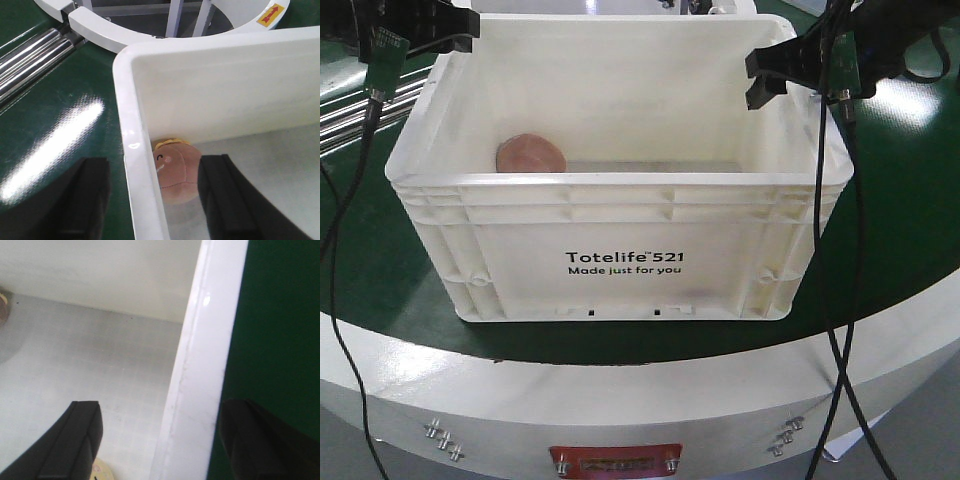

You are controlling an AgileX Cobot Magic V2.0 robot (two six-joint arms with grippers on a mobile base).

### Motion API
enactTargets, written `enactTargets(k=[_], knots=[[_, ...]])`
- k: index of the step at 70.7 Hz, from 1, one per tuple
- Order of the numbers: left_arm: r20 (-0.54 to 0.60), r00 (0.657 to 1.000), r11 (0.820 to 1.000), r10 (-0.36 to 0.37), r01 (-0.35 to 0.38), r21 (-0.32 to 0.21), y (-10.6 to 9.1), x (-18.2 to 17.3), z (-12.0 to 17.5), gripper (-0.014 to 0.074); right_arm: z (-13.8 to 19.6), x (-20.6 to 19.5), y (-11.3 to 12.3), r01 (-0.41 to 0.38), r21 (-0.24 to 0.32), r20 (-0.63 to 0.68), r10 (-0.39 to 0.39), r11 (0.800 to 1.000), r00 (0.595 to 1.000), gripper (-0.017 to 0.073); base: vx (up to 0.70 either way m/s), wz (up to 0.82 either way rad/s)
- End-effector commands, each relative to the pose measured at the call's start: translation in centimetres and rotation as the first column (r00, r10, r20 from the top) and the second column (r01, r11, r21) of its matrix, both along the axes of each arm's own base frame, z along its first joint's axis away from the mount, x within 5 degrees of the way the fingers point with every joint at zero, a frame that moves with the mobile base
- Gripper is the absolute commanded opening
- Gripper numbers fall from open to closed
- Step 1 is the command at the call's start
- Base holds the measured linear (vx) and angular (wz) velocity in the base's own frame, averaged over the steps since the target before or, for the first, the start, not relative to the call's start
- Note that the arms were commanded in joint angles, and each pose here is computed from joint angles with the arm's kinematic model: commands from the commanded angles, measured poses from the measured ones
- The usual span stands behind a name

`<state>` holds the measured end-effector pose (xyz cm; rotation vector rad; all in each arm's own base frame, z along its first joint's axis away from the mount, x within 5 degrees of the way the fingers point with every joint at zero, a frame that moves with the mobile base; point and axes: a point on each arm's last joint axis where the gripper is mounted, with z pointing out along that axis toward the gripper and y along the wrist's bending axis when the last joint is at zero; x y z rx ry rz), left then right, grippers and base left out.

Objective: Place moving items into box and shelve
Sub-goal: 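Move both grippers down onto the tote's side rims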

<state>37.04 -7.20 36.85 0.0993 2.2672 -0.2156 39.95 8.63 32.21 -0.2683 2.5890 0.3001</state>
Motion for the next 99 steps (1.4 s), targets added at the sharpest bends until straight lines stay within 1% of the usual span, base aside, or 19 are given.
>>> enactTargets(k=[1,5,10,14,15,16,24,26,41,48,64,73,90,99], knots=[[0.135,0.991,0.999,0.017,-0.012,-0.037,0.3,-0.7,3.2,0.0503,3.3,-0.4,-0.4,0.02,0.031,0.124,-0.023,0.999,0.992,0.051,0.0,0.0],[0.135,0.991,0.999,0.017,-0.012,-0.037,0.3,-0.7,3.2,0.0503,3.3,-0.4,-0.4,0.027,0.034,0.123,-0.031,0.999,0.992,0.0478,0.0,0.0],[0.135,0.991,0.999,0.017,-0.012,-0.037,0.3,-0.7,3.2,0.0503,3.2,-0.4,-0.5,0.032,0.032,0.121,-0.036,0.999,0.992,0.0399,0.0,0.0],[0.135,0.991,0.999,0.017,-0.012,-0.037,0.3,-0.7,3.2,0.0503,3.2,-0.4,-0.6,0.037,0.02,0.123,-0.039,0.999,0.992,0.0295,0.0,0.0],[0.135,0.991,0.999,0.017,-0.012,-0.037,0.3,-0.7,3.2,0.0503,3.2,-0.4,-0.6,0.037,0.018,0.123,-0.039,0.999,0.992,0.0282,0.0,0.0],[0.135,0.991,0.999,0.017,-0.012,-0.037,0.3,-0.7,3.2,0.0503,3.2,-0.4,-0.6,0.038,0.017,0.122,-0.04,0.999,0.992,0.0242,0.0,0.0],[0.136,0.991,0.999,0.016,-0.012,-0.036,0.3,-0.7,3.2,0.0503,3.1,-0.4,-0.6,0.025,0.006,0.118,-0.025,1.0,0.993,0.0011,0.0,0.0],[0.136,0.991,0.999,0.016,-0.012,-0.036,0.3,-0.7,3.2,0.0503,3.1,-0.5,-0.6,0.02,0.003,0.119,-0.021,1.0,0.993,-0.0022,0.0,0.0],[0.128,0.992,0.999,0.016,-0.012,-0.035,0.3,-0.8,3.1,0.0503,3.1,-0.6,-0.6,0.011,-0.002,0.108,-0.011,1.0,0.994,-0.0013,0.0,0.0],[0.103,0.995,0.999,0.014,-0.011,-0.03,0.3,-0.7,2.8,0.0503,3.0,-0.6,-0.6,0.011,-0.003,0.104,-0.01,1.0,0.995,-0.0012,0.0,0.0],[-0.013,1.0,1.0,0.007,-0.007,-0.009,0.2,-0.2,0.8,0.0503,3.0,-0.6,-0.6,0.01,0.0,0.1,-0.01,1.0,0.995,-0.0012,0.0,0.0],[-0.056,0.998,1.0,0.004,-0.004,0.002,0.1,0.0,0.1,0.0503,3.0,-0.6,-0.5,0.01,0.003,0.099,-0.01,1.0,0.995,-0.0012,0.0,0.0],[-0.177,0.984,1.0,-0.001,0.004,0.019,0.1,-0.1,-1.5,0.0503,3.0,-0.6,-0.5,0.009,0.003,0.099,-0.009,1.0,0.995,-0.0012,0.0,0.0],[-0.222,0.975,1.0,-0.001,0.008,0.027,0.0,-0.1,-2.1,0.05,3.0,-0.6,-0.5,0.009,0.003,0.099,-0.009,1.0,0.995,-0.0012,0.0,0.0]])
